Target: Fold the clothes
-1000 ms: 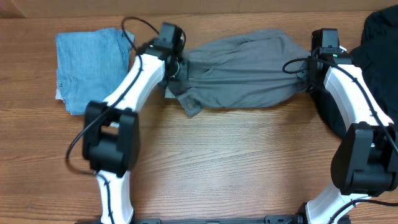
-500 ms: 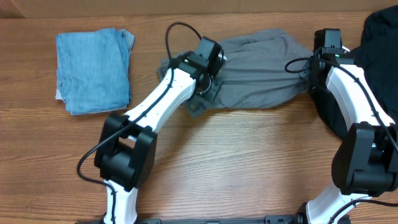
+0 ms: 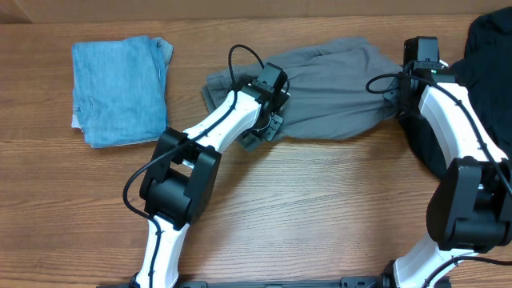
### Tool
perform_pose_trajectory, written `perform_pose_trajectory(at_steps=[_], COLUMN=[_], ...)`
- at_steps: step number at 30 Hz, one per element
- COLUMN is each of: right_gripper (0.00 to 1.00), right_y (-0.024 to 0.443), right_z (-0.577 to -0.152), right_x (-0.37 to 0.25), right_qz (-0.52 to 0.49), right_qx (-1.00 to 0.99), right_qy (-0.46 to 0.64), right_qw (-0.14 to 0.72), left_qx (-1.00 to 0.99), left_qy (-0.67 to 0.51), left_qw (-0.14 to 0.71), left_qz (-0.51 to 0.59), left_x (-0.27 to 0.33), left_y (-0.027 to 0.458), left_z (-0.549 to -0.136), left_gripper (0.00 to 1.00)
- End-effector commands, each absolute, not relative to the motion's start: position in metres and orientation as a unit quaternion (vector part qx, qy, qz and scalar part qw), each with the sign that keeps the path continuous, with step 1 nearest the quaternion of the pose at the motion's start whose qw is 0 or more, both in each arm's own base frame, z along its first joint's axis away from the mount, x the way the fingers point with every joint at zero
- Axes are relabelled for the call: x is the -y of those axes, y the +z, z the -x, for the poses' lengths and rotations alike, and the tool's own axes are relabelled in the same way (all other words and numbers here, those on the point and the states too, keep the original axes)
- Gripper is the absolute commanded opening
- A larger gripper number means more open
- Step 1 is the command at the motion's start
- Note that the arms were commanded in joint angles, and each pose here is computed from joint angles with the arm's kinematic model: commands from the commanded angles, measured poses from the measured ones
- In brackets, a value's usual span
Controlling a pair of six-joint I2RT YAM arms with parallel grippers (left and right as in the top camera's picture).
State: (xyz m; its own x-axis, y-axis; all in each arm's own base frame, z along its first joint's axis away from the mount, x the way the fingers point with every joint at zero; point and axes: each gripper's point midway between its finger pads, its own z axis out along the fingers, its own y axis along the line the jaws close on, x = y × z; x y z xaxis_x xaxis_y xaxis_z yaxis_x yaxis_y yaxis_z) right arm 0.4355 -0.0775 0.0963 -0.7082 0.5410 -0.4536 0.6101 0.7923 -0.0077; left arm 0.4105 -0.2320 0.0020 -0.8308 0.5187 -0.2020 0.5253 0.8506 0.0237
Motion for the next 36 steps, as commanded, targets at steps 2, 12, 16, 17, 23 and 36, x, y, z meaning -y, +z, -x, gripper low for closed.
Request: perform_pose_trajectory(at_steps=[2,12,16,17,23,36], right_gripper=[0.04,0.04,0.23,0.42,0.73,0.04], right_y=[0.118,0.150,0.143,0.138,0.141,0.143], right_z=[-0.441,-0.431,-0.437,-0.442,-0.459,-0.475], right_x=[0.107,0.154,0.142,0.129,0.057,-0.003], right_qz=[-0.289,-0.282,-0.278,-0.270,-0.218,-0.158], right_qx=[-0.910,-0.862,-0.879,-0.896,-0.943,-0.946], right_qy=[-0.160,-0.321,-0.276,-0.230,-0.015,0.121], right_qw=[0.251,0.272,0.273,0.268,0.250,0.255], left_qx=[-0.963,-0.975,-0.975,-0.975,-0.975,-0.979], left_qy=[0.092,0.098,0.104,0.105,0.105,0.039], left_qw=[0.046,0.017,0.018,0.018,0.015,0.090], left_qz=[-0.249,-0.199,-0.195,-0.193,-0.193,-0.177], left_x=[0.162,0.114,0.111,0.111,0.111,0.136], left_y=[-0.035,-0.035,-0.035,-0.035,-0.035,0.026], left_z=[-0.412,-0.415,-0.416,-0.415,-0.414,-0.431], left_gripper=[0.04,0.04,0.04,0.04,0.04,0.04])
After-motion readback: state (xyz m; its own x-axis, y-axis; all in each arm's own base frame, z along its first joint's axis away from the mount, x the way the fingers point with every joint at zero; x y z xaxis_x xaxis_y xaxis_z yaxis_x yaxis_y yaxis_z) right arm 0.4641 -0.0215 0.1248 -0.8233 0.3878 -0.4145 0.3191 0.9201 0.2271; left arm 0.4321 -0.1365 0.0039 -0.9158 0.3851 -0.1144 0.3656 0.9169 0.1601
